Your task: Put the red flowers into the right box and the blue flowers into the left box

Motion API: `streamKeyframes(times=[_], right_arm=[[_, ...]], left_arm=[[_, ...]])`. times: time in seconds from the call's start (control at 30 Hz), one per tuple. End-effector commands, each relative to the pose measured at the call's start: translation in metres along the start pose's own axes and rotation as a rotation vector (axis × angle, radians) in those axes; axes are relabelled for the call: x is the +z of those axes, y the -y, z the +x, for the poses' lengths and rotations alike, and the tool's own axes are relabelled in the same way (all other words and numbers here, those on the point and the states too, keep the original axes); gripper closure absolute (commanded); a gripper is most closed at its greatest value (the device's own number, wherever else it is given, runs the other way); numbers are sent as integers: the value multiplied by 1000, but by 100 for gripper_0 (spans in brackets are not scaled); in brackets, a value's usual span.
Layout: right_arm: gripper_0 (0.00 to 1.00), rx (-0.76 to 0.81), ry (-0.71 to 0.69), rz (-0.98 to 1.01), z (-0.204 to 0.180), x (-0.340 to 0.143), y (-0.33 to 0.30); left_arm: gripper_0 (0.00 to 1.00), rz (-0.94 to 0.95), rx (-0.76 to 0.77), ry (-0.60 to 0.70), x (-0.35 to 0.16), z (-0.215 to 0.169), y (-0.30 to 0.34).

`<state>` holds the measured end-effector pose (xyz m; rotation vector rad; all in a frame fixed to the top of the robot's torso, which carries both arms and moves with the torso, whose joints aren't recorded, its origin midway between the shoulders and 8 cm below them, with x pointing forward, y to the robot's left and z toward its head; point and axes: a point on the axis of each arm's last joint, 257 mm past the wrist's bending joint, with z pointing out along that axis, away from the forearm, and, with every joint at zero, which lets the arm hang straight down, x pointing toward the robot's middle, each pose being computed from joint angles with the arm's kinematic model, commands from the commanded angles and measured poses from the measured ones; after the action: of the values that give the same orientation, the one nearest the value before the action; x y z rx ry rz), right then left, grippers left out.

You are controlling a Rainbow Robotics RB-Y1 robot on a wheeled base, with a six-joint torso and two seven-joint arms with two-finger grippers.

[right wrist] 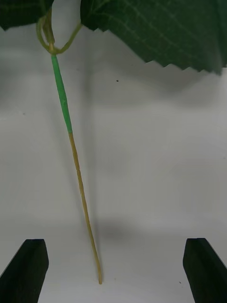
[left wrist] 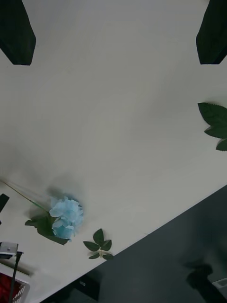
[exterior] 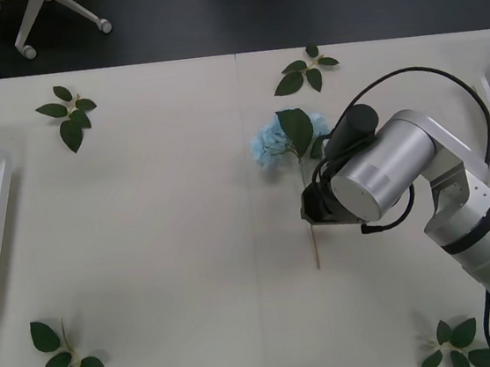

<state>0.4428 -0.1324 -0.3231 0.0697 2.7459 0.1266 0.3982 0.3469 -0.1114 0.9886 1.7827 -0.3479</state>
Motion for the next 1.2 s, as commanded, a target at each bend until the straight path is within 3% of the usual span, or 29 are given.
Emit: streamKeyframes(times=[0.03, 0.93, 0.97, 1.0, 1.03, 1.07, 1.2], right_arm=[[16, 15, 32, -4, -14, 3, -14], [16, -89, 200, -10, -53, 35, -36], [26, -92, 204, -9, -54, 36, -36], [49, -96, 205, -9, -54, 37, -35], [63, -96, 204, -9, -54, 38, -35], [96, -102, 203, -6, -54, 39, -33], [100, -119, 200, 13, -52, 43, -29]], left_arm=[[0, -7, 84, -11, -4, -11, -2], [0, -7, 84, -11, -4, -11, -2], [0, -7, 84, -11, -4, -11, -2], [0, -7, 84, -11, -4, -11, -2], [0, -7, 84, -11, -4, -11, -2], [0, -7, 84, -11, -4, -11, -2], [0, -7, 84, -11, -4, -11, -2]])
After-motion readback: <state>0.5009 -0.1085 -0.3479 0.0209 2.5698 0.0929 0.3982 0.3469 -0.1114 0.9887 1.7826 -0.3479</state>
